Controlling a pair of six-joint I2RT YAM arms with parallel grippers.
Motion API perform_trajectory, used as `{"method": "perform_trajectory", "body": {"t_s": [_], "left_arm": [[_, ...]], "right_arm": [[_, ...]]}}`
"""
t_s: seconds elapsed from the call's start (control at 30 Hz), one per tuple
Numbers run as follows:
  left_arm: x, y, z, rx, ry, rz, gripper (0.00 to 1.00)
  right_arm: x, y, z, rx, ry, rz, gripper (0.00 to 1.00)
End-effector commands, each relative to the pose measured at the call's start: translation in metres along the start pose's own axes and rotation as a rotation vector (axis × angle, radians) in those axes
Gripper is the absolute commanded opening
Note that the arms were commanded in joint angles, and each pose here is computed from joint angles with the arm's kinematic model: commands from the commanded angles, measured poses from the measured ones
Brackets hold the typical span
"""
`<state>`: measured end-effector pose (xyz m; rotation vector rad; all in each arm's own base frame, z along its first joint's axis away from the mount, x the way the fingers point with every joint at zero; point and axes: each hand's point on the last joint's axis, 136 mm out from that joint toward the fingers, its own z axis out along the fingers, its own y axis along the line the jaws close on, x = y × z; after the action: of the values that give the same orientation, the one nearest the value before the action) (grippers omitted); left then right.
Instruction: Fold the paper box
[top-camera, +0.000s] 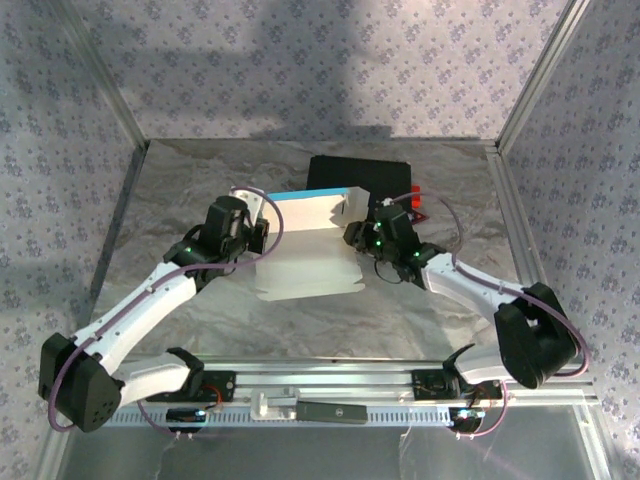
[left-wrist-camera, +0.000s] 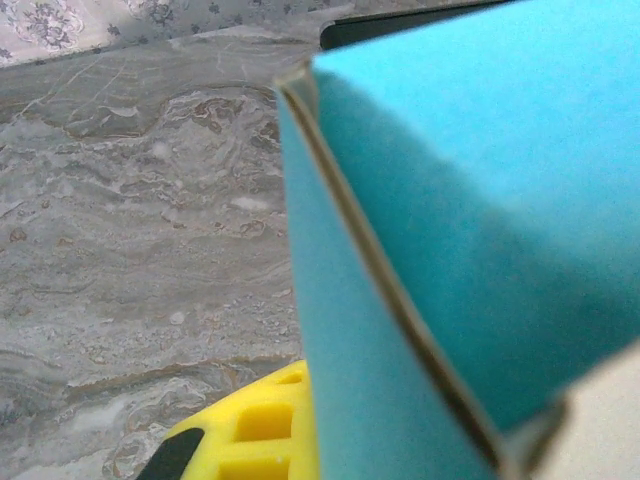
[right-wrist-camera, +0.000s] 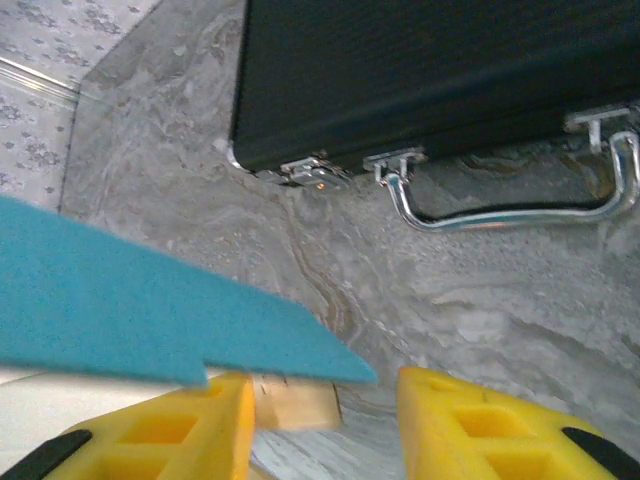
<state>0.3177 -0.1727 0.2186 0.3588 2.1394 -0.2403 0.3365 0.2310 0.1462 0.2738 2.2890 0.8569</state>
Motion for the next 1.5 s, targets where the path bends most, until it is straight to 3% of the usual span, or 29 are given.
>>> {"method": "perform_trajectory", "body": {"t_s": [0.0, 0.33, 0.5, 0.7, 0.9, 1.47], "left_arm": [[-0.008, -0.004, -0.007, 0.031, -0.039, 0.003, 0.00], [-0.006, -0.004, -0.004, 0.022, -0.028, 0.007, 0.00], [-0.008, -0.005, -0.002, 0.010, -0.027, 0.018, 0.00], [-0.009, -0.009, -0.002, -0.003, -0.024, 0.030, 0.00], [-0.006, -0.011, -0.001, -0.003, -0.019, 0.018, 0.00], [-0.005, -0.012, -0.001, -0.013, -0.015, 0.026, 0.00]], "right_arm": [[-0.015, 0.021, -0.002, -0.060, -0.036, -0.014, 0.39], [-0.013, 0.032, -0.006, -0.041, -0.016, -0.062, 0.20], [-0.009, 0.028, -0.010, 0.074, 0.001, -0.140, 0.12], [-0.009, 0.032, -0.018, 0.072, -0.071, -0.144, 0.20], [-0.018, 0.044, -0.037, -0.028, -0.190, -0.061, 0.31], [-0.025, 0.035, -0.055, -0.124, -0.260, 0.291, 0.31]]}}
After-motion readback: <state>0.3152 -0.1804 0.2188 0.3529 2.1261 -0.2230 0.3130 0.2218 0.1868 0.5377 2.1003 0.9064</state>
